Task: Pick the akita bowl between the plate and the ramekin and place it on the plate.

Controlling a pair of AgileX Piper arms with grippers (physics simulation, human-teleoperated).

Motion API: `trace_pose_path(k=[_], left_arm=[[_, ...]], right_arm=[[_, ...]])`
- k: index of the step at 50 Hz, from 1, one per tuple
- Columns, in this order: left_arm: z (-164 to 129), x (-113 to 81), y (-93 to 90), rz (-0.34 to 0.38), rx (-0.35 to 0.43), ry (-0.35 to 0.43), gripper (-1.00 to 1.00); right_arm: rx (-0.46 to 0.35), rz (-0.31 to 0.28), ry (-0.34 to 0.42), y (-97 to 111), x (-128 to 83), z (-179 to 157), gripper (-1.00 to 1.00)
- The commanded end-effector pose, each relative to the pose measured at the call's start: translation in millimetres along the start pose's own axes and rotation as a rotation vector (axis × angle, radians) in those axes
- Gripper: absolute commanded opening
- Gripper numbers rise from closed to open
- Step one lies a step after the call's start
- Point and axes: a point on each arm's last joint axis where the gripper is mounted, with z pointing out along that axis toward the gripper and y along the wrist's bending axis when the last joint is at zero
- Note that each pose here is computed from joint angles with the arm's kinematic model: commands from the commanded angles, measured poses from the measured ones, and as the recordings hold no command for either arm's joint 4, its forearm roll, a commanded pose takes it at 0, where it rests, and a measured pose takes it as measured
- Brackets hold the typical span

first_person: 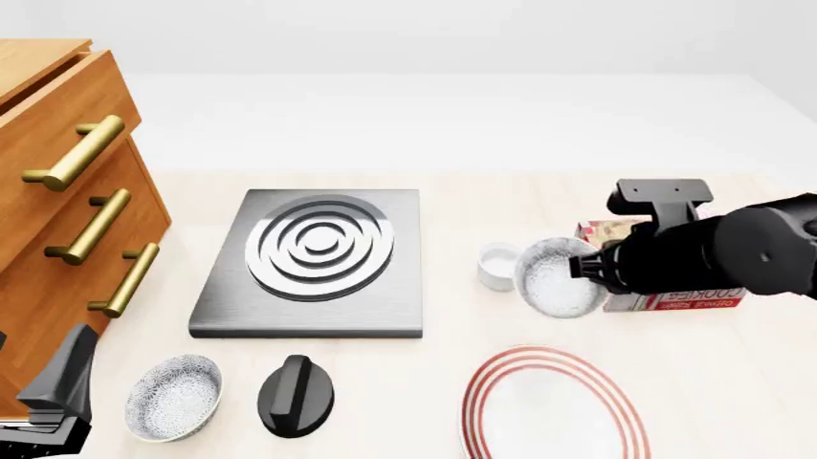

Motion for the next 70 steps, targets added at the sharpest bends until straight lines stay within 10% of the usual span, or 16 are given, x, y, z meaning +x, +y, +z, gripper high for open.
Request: trace_pose_path(k=[1, 30, 70], left_arm=[[0, 0.0, 0.0, 0.000, 0.000, 0.000, 1.00], [0, 0.0, 0.0, 0.000, 0.000, 0.000, 1.00], [0, 0.0, 0.0, 0.000, 0.000, 0.000, 1.00]], right_arm=[[-0.028, -0.006, -0.007, 8, 11, -20, -1.00], [-0.071, -0.069, 0.128, 18, 89, 5, -1.00], [-0.077, -0.105, 0.179, 23, 101, 27, -1.00]])
